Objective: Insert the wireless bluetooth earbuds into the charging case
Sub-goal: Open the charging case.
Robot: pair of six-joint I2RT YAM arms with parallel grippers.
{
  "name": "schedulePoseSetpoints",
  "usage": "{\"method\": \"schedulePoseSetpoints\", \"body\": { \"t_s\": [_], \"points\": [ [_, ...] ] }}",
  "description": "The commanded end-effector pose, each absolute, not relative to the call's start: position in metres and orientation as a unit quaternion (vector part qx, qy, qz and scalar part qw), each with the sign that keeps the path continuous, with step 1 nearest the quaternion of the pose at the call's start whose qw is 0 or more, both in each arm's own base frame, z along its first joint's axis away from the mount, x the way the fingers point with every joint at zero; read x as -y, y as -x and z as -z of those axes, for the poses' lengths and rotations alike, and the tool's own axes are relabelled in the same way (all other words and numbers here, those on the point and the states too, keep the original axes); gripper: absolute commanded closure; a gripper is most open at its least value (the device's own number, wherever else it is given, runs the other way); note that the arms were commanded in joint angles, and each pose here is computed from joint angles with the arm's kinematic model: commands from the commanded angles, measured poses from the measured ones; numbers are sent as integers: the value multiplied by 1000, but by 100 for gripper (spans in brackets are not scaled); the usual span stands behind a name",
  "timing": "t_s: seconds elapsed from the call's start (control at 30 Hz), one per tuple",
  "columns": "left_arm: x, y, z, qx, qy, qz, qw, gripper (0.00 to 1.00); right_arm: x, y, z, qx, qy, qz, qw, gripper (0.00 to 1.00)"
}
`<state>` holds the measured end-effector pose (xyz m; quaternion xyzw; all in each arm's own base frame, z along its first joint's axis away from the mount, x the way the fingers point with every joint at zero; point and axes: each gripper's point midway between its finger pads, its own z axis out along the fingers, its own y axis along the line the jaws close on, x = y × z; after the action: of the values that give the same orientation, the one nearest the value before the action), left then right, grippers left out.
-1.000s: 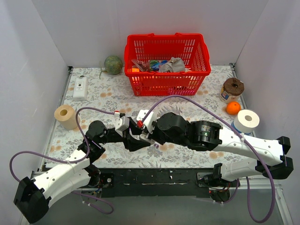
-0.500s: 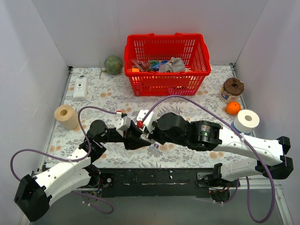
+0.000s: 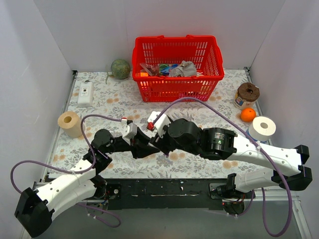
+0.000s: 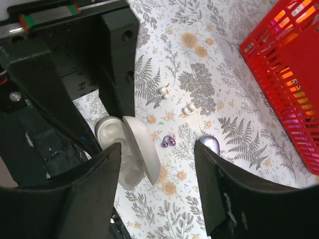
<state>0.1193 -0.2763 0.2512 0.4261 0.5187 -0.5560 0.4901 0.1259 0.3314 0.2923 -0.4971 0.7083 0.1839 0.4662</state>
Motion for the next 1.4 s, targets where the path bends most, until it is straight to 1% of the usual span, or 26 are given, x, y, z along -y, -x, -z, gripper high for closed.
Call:
{"method": "schedulePoseSetpoints", "body": {
  "t_s": [0.0,0.1,0.13,0.2,0.23,0.27,0.3,0.37,0.4,0.43,0.47,0.53,0.67,0.73,0.77,0.83,0.87,0.93,1.03,1.07,1.1,1.2,1.37],
  "points": [
    [271,-128,-259,-522,-395,546,523,100,-323,-142,-358,-709,396,-239,532,31],
    [268,-135,-262,-535,-367,541,535,100,-301,-157,-379,-714,327,-271,557,30],
    [267,-138,-263,-540,-356,540,539,100,-288,-172,-381,-722,295,-267,567,30],
    [262,-148,-265,-559,-317,532,551,100,-268,-184,-367,-736,246,-269,570,31],
    [260,-150,-265,-562,-305,530,557,100,-256,-197,-356,-748,222,-253,571,32],
    [257,-153,-266,-566,-293,526,563,100,-248,-199,-351,-751,205,-253,575,32],
    [251,-157,-270,-567,-273,518,579,100,-242,-205,-319,-770,194,-226,564,33],
    [244,-161,-272,-569,-250,511,593,100,-234,-207,-296,-780,181,-209,562,34],
    [239,-159,-276,-561,-243,509,606,100,-234,-208,-270,-787,184,-199,554,35],
    [234,-163,-277,-561,-229,501,617,100,-236,-207,-262,-788,183,-205,551,37],
    [230,-163,-279,-558,-221,499,625,100,-238,-207,-250,-792,186,-203,544,41],
    [224,-163,-283,-552,-210,493,639,100,-249,-202,-226,-804,210,-210,516,41],
    [218,-164,-281,-563,-207,477,642,100,-274,-203,-183,-832,239,-199,458,42],
    [216,-164,-281,-566,-207,472,644,100,-288,-208,-181,-832,242,-210,453,43],
    [214,-164,-282,-567,-207,466,647,100,-296,-211,-168,-839,247,-210,436,43],
    [211,-164,-282,-569,-205,461,650,100,-303,-221,-162,-845,239,-221,425,45],
    [208,-165,-284,-571,-199,457,653,100,-315,-225,-156,-848,241,-237,409,48],
    [206,-165,-284,-572,-198,451,656,100,-320,-238,-151,-850,231,-245,405,51],
    [201,-165,-284,-576,-191,444,659,100,-336,-256,-143,-852,221,-259,398,52],
    [201,-165,-284,-577,-190,443,659,100,-340,-260,-129,-860,223,-254,382,52],
    [200,-165,-284,-576,-189,444,660,100,-345,-269,-134,-859,217,-257,386,51],
    [200,-164,-283,-578,-187,445,658,100,-354,-284,-122,-865,217,-256,372,50],
    [200,-164,-283,-582,-190,444,654,100,-355,-293,-93,-881,221,-237,346,50]
  ]
}}
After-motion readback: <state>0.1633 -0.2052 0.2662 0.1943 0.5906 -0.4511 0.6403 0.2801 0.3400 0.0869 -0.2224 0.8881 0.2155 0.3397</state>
